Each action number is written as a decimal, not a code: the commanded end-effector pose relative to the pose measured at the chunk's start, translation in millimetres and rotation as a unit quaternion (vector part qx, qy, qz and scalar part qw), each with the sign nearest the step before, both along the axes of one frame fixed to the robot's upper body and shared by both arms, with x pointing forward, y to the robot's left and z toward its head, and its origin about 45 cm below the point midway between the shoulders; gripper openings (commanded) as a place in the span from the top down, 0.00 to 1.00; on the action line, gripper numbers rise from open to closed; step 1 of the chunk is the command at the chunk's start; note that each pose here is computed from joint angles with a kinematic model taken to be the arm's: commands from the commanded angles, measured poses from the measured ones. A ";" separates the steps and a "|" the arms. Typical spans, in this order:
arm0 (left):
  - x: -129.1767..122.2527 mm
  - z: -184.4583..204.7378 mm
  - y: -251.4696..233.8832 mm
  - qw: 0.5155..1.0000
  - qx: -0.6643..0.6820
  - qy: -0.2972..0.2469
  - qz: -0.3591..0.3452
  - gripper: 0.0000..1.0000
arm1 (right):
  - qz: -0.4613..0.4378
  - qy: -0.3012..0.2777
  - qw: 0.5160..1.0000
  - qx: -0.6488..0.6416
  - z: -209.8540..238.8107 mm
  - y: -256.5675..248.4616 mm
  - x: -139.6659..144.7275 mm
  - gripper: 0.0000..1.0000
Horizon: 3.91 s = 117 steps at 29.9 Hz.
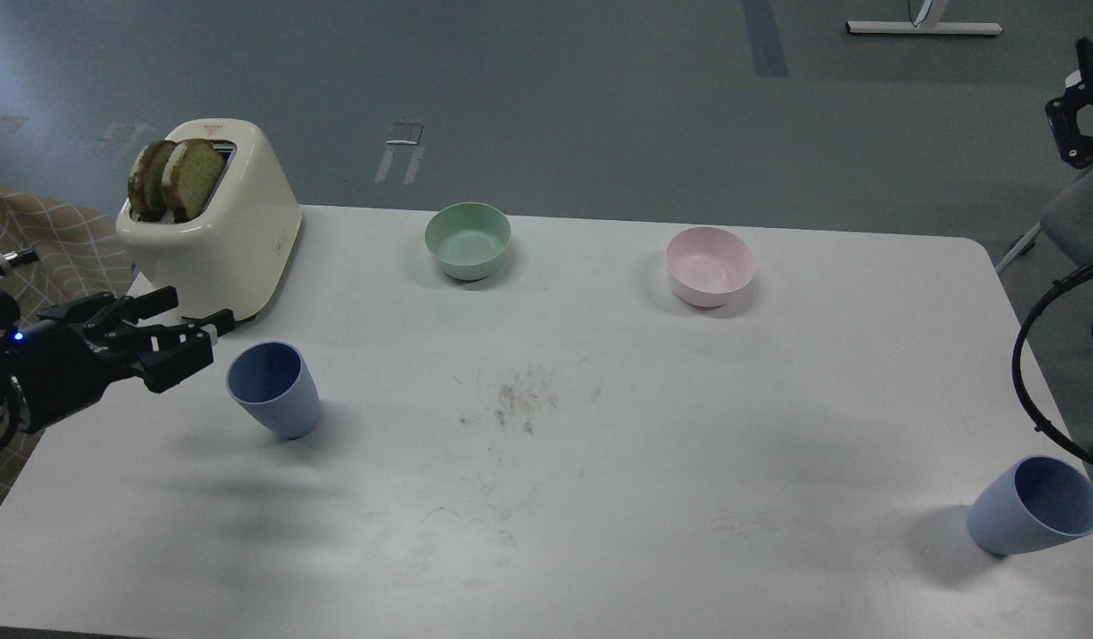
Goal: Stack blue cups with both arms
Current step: 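Grasp the dark blue cup with the left gripper, then carry the dark blue cup toward the table center with the left gripper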
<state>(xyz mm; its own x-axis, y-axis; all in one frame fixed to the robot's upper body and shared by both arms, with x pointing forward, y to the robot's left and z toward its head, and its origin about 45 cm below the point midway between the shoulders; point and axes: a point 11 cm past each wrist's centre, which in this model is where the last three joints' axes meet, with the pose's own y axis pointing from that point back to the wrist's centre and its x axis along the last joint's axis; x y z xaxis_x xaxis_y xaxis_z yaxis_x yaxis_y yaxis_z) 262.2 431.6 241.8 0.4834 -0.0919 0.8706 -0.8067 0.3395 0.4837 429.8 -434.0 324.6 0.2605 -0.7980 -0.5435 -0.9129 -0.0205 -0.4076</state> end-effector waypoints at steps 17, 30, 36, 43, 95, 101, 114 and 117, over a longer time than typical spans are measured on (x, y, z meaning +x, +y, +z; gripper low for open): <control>-10.4 -51.5 5.8 0.995 -0.060 0.034 0.065 0.51 | -0.011 0.003 1.000 0.006 -7.6 -9.0 -9.2 0.00; -2.0 -69.3 3.3 0.994 -0.066 0.048 0.071 0.58 | -0.015 0.016 1.000 0.004 -19.1 -13.2 -15.7 0.00; -4.3 -73.8 1.1 0.994 -0.064 0.053 0.068 0.77 | -0.016 0.017 1.000 0.004 -19.7 -13.4 -16.0 0.00; -2.9 -73.9 -1.8 0.994 -0.070 0.050 0.066 0.99 | -0.016 0.018 1.000 0.004 -20.6 -13.9 -16.0 0.00; 106.0 -64.9 -257.5 0.944 0.080 0.028 -0.320 1.00 | -0.057 0.003 0.998 0.021 -20.4 -44.0 -40.9 0.00; 101.0 -66.0 -282.4 0.938 0.064 0.026 -0.339 1.00 | -0.056 0.005 0.998 0.019 -22.3 -44.0 -43.6 0.00; 108.8 -64.0 -285.1 0.945 0.080 0.021 -0.315 1.00 | -0.059 0.007 0.998 0.020 -25.2 -46.4 -46.4 0.00; 107.9 -65.2 -285.5 0.945 0.080 0.022 -0.316 1.00 | -0.058 0.008 0.998 0.022 -26.4 -45.1 -46.1 0.00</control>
